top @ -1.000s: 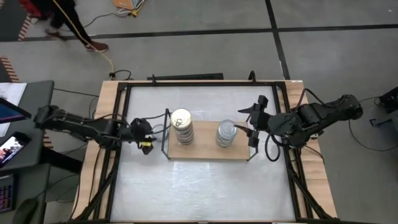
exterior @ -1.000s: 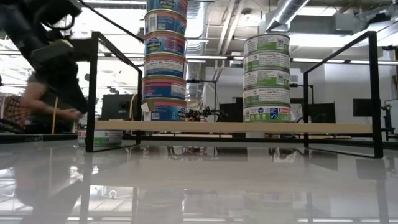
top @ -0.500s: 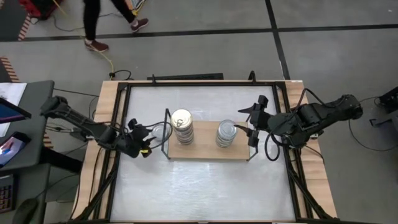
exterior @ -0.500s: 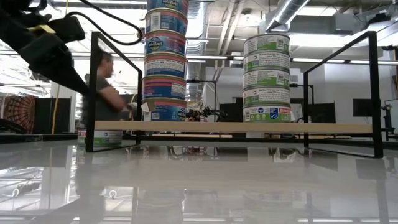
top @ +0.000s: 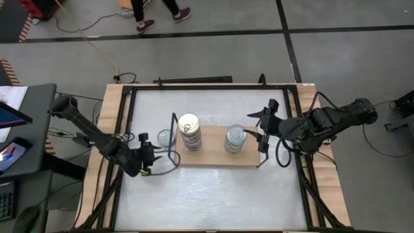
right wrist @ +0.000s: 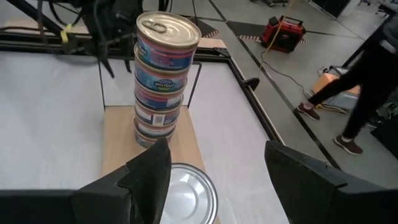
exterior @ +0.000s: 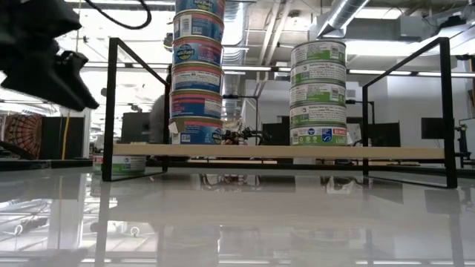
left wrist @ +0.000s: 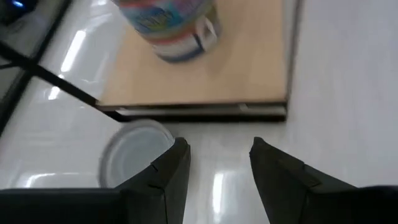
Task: Stack canned seafood by type on shelf
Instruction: Stack the green tuna can on top of the green tuna can on the shelf
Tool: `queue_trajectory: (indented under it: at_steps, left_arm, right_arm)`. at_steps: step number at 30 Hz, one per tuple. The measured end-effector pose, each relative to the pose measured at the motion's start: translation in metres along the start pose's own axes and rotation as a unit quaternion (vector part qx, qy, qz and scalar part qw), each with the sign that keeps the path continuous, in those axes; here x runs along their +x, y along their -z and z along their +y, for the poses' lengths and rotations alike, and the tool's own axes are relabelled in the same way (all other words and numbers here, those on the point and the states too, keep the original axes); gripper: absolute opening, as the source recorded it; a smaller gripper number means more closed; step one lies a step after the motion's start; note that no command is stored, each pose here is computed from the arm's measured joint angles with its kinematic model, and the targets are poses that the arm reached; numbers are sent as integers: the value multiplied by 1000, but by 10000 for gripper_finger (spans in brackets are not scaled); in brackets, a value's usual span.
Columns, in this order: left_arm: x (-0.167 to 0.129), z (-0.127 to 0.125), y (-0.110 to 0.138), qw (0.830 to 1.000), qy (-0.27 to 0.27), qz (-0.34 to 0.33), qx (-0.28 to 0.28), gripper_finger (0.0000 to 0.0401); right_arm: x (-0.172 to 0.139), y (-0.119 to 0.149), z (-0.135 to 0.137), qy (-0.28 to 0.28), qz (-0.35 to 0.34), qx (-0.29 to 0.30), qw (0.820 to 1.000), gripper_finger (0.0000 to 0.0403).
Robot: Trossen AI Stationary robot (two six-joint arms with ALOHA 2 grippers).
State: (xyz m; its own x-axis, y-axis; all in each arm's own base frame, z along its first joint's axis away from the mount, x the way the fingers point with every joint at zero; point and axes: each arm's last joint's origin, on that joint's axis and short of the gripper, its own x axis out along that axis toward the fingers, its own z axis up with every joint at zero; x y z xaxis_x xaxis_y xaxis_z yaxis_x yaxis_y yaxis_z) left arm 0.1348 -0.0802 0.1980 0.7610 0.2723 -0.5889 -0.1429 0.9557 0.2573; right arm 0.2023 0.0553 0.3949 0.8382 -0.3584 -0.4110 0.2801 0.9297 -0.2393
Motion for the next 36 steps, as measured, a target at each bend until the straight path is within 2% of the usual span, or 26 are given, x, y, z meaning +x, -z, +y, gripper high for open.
queue_trajectory:
  at_steps: [5,8,15,27,36]
  left_arm:
    - [16,-15,8,997,-7,49,52,159]
    - [24,-24,14,993,-23,59,103,159]
    - [37,-39,28,966,-64,85,237,159]
    - [64,-39,42,949,-122,144,252,159]
    - [64,-44,31,931,-161,126,304,159]
  right_arm:
    - [0,-2,1,-12,-6,6,1000,286]
    - [0,-2,1,-14,-6,7,1000,286]
    - [0,-2,1,-14,-6,11,1000,286]
    - [10,0,11,-15,9,5,1000,286]
    - [15,0,15,-15,11,4,1000,286]
